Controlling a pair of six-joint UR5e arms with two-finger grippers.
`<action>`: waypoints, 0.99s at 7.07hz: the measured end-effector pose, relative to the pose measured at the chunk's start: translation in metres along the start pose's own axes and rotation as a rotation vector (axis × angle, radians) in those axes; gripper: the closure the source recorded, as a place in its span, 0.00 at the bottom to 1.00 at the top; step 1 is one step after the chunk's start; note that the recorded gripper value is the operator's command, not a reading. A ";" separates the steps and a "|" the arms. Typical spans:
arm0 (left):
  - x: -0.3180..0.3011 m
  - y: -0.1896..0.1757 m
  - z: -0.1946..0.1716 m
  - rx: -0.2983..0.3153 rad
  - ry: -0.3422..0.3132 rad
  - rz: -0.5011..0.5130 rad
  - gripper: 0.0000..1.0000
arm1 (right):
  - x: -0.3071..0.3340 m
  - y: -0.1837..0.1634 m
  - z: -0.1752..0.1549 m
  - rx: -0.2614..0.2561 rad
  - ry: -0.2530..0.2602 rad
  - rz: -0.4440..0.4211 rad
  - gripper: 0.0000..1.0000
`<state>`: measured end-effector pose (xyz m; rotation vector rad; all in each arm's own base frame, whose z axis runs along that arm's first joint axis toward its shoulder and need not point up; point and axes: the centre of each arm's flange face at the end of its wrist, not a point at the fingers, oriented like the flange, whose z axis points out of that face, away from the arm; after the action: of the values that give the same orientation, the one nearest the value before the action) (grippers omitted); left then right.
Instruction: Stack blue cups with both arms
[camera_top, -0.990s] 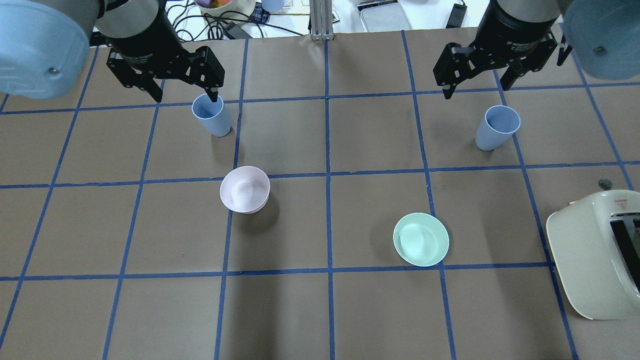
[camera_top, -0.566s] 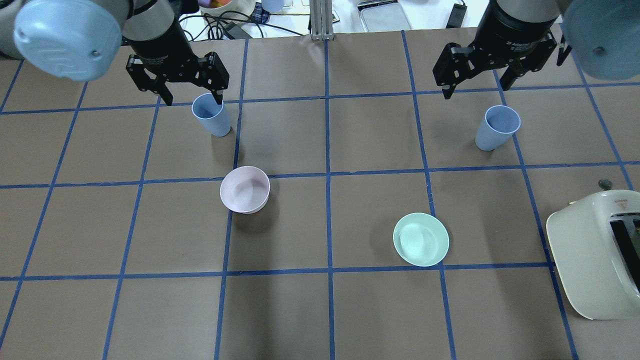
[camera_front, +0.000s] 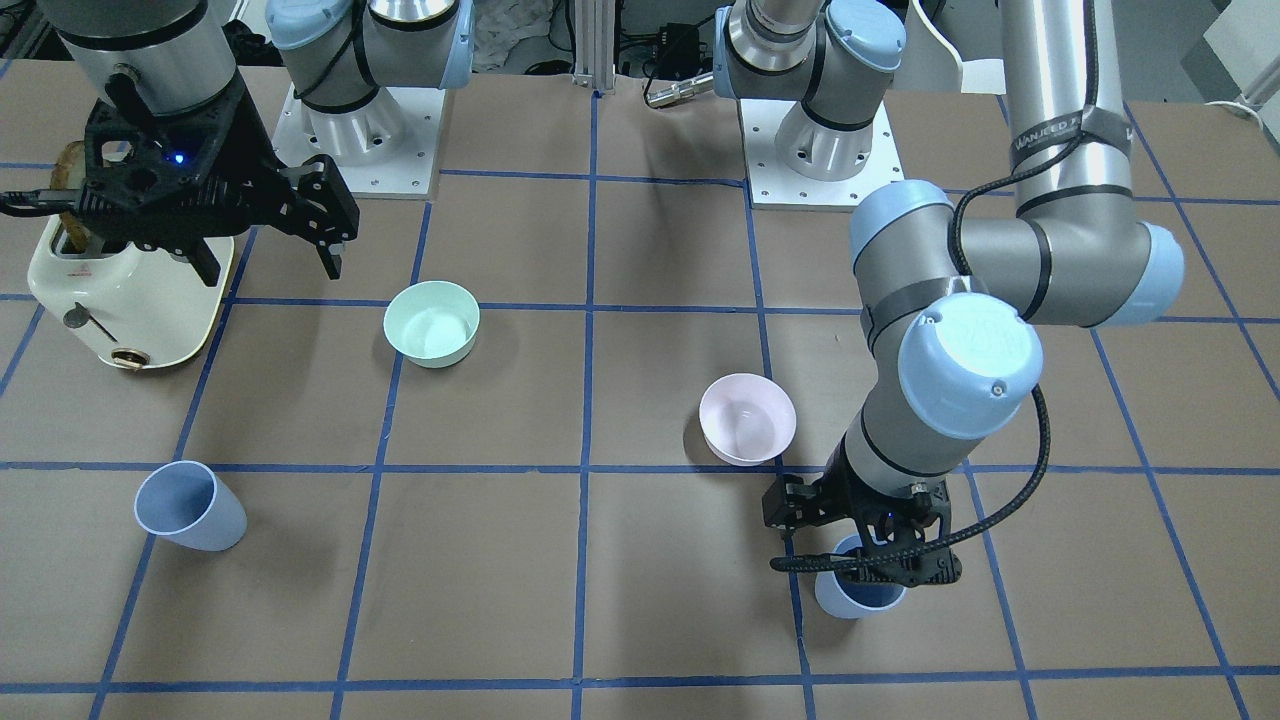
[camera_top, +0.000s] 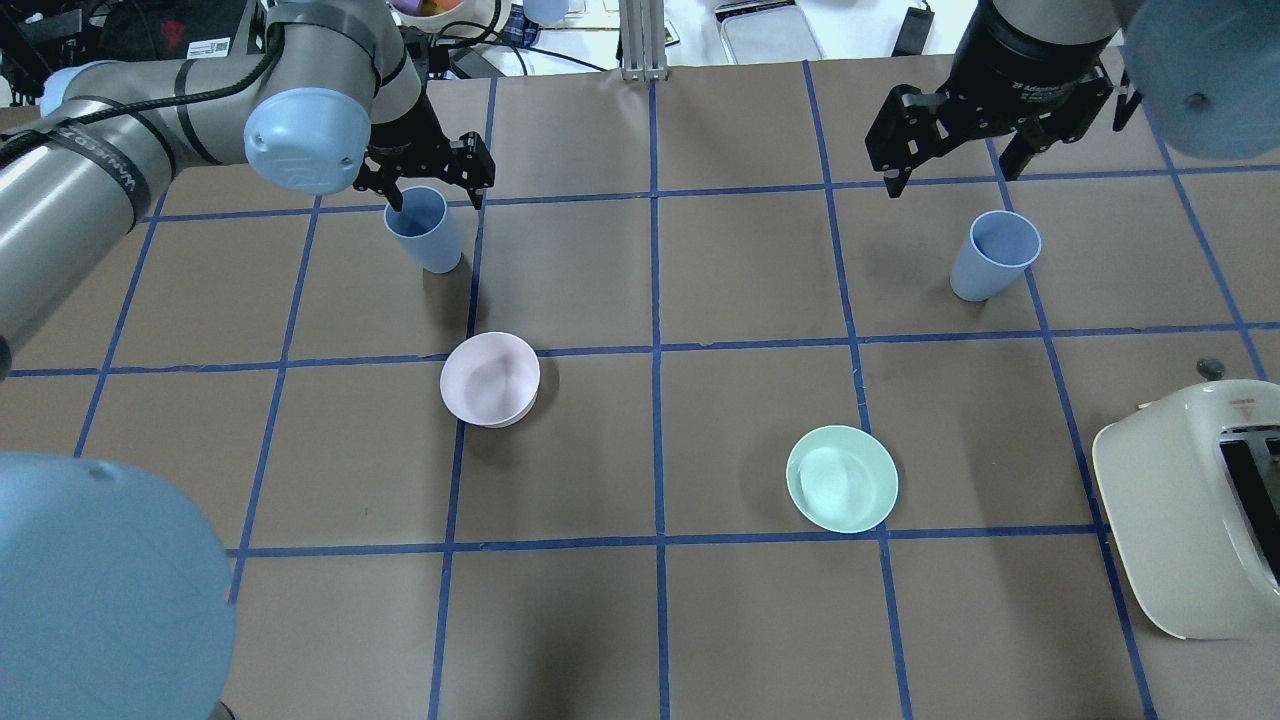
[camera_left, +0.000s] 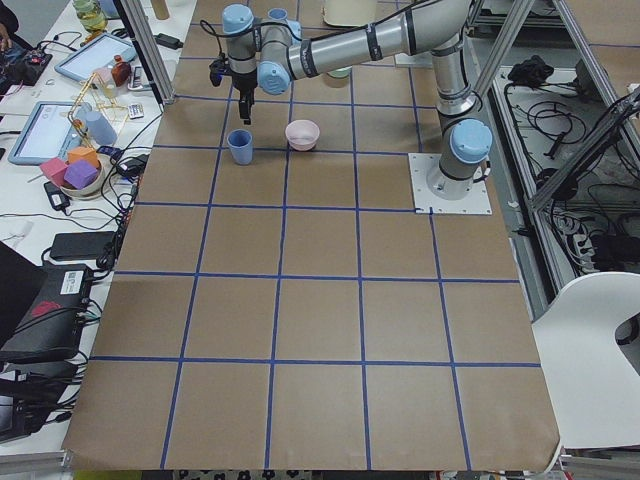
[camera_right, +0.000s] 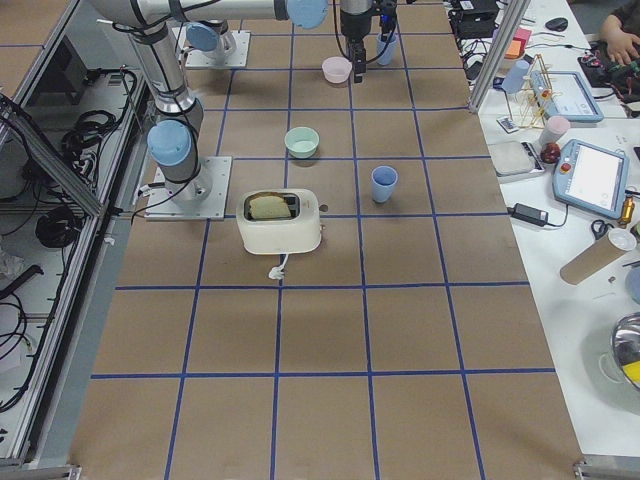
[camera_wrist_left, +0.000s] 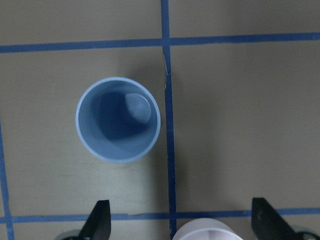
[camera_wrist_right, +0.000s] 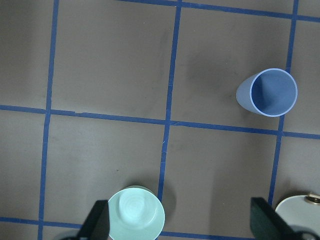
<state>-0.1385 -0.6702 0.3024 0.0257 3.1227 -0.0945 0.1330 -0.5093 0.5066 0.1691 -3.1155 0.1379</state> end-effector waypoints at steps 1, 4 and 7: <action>-0.004 -0.006 0.016 -0.005 -0.013 -0.001 0.12 | 0.000 0.000 0.000 0.000 0.000 0.000 0.00; -0.012 -0.018 0.044 0.018 -0.040 -0.003 0.75 | -0.001 0.000 0.002 -0.005 -0.002 -0.003 0.00; -0.008 -0.021 0.048 0.037 -0.040 -0.002 1.00 | 0.011 -0.009 0.024 -0.043 -0.004 0.017 0.00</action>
<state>-0.1302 -0.6940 0.2555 0.0215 3.0813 -0.1508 0.1226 -0.5220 0.4842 0.1420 -3.1214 0.0715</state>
